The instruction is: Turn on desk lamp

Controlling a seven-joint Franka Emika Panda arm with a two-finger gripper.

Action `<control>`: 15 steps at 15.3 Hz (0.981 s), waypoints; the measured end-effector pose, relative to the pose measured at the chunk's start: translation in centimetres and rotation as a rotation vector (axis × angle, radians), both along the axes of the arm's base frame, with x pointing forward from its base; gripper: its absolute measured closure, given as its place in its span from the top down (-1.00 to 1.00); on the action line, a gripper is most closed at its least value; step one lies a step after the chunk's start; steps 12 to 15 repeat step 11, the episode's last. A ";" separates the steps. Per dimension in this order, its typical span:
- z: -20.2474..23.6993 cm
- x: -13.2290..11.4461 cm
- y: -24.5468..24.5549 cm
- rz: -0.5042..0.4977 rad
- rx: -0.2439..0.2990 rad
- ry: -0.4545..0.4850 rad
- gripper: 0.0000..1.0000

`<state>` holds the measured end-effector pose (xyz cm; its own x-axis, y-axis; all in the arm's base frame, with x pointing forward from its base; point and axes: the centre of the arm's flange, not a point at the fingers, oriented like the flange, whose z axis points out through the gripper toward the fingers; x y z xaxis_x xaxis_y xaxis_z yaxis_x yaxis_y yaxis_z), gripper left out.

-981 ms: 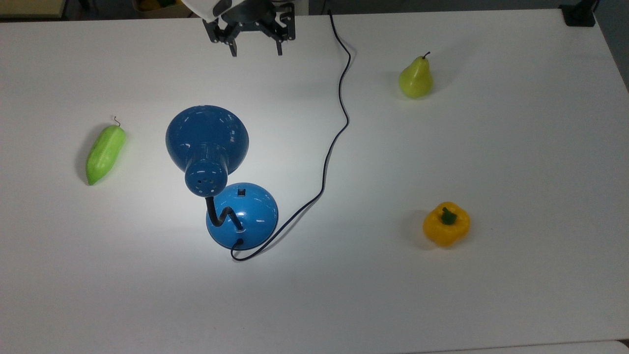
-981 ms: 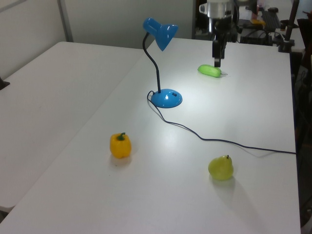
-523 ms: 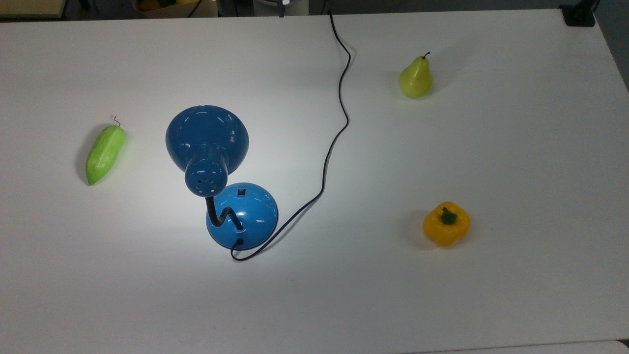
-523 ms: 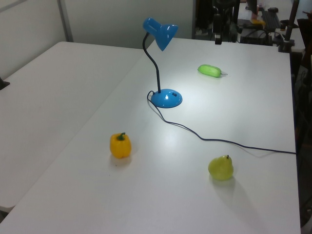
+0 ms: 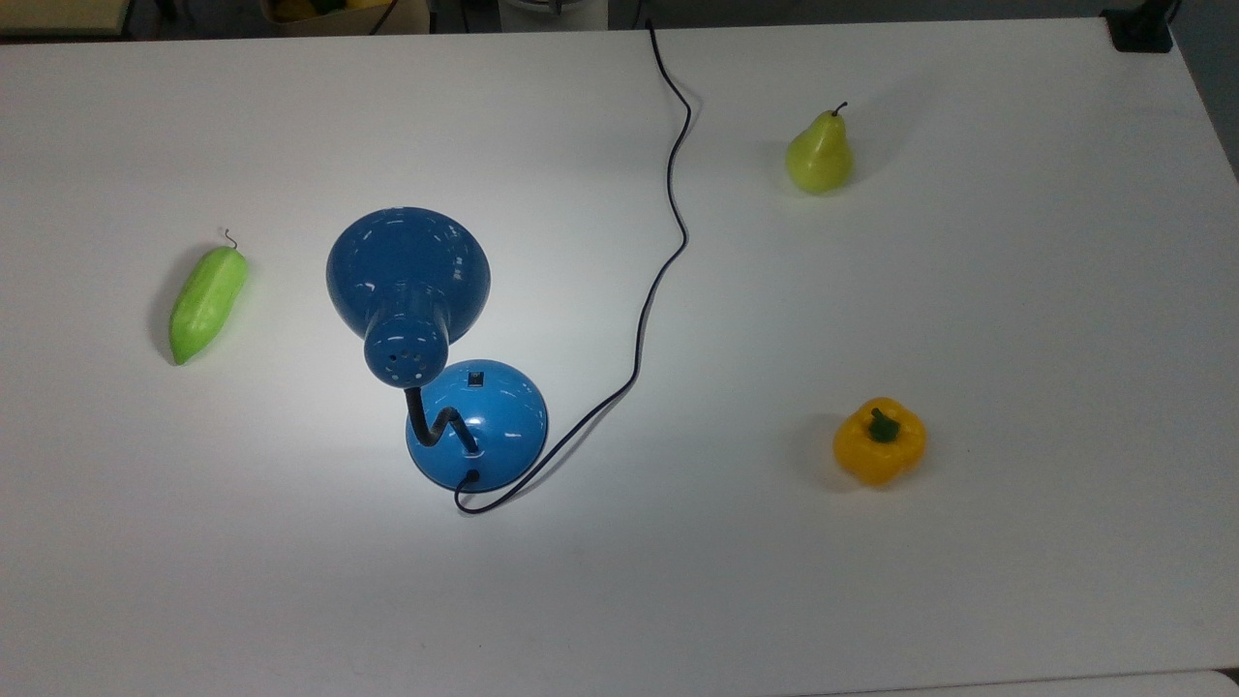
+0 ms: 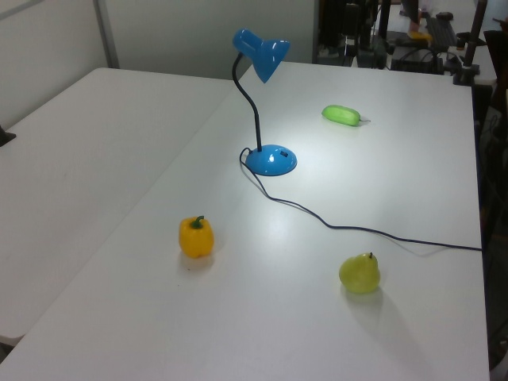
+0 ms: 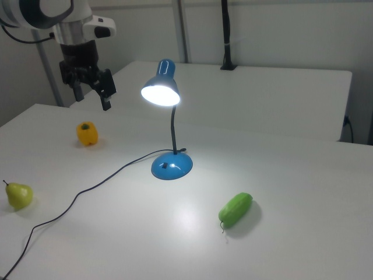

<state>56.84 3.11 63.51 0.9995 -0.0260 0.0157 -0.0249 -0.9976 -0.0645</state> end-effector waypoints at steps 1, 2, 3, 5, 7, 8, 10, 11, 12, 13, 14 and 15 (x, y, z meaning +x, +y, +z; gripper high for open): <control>0.0 0.3 0.0 0.028 0.000 -0.016 1.00; -0.1 0.6 -0.1 0.049 0.000 -0.036 1.00; -0.2 0.9 -0.3 0.070 -0.001 -0.051 1.00; -0.4 1.3 -0.6 0.100 -0.003 -0.072 1.00; -0.5 1.4 -1.0 0.101 -0.004 -0.072 1.00; -0.6 1.4 -1.1 0.100 -0.004 -0.071 1.00; -0.6 1.4 -1.0 0.103 -0.004 -0.071 1.00; -0.6 1.4 -0.9 0.106 -0.004 -0.071 1.00; -0.6 1.4 -0.9 0.106 -0.004 -0.071 1.00; -0.6 1.4 -0.9 0.106 -0.004 -0.071 1.00; -0.6 1.4 -0.9 0.106 -0.004 -0.071 1.00; -0.6 1.4 -0.9 0.106 -0.004 -0.071 1.00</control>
